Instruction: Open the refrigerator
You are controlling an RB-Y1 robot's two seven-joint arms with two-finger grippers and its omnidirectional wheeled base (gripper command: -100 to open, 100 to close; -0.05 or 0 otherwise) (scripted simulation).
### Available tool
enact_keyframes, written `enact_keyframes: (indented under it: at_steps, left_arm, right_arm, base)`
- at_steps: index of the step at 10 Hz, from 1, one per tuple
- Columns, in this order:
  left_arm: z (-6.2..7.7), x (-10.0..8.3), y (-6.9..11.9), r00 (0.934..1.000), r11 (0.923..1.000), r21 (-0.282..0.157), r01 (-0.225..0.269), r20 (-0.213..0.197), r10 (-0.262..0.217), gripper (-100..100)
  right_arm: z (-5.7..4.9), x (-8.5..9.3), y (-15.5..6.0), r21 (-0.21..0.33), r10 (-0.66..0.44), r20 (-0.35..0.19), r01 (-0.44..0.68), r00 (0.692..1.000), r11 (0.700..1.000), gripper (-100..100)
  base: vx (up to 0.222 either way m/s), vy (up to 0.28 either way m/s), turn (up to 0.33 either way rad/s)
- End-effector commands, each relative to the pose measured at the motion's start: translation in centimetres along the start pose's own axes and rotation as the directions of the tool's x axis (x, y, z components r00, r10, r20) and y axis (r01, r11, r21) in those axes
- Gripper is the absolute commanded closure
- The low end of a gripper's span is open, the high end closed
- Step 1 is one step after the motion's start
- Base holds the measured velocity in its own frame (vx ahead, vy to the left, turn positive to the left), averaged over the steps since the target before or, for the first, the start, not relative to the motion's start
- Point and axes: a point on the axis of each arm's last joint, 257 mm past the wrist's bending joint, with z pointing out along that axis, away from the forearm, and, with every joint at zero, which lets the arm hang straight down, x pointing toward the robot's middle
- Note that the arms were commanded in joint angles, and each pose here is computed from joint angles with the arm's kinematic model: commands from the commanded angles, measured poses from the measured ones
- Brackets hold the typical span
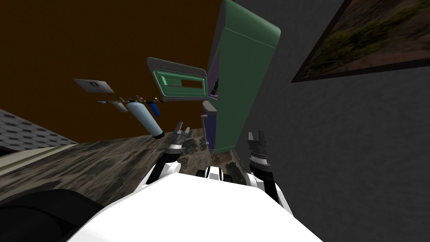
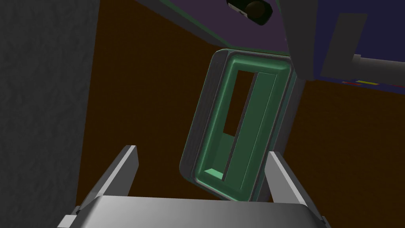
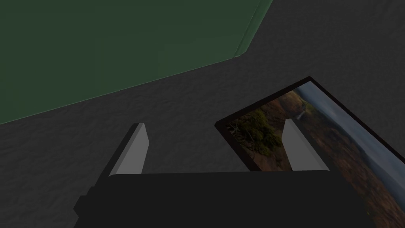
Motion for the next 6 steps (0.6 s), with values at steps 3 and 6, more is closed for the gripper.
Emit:
enact_keyframes:
  at_steps: [3,6]
  left_arm:
    - [-0.1,-1.2,1.4,0.9997,0.9972,-0.074,0.01,0.021,-0.009,-100]
    - [-0.2,-1.9,2.2,0.9987,0.993,-0.115,0.026,0.045,-0.021,-100]
  right_arm:
    - [0.0,0.0,0.0,0.0,0.0,0.0,0.0,1.0,1.0,0]
    - [0.0,0.0,0.0,0.0,0.0,0.0,0.0,1.0,1.0,0]
  base:
    - [0.118,-0.075,0.064]
    - [0.106,-0.07,0.059]
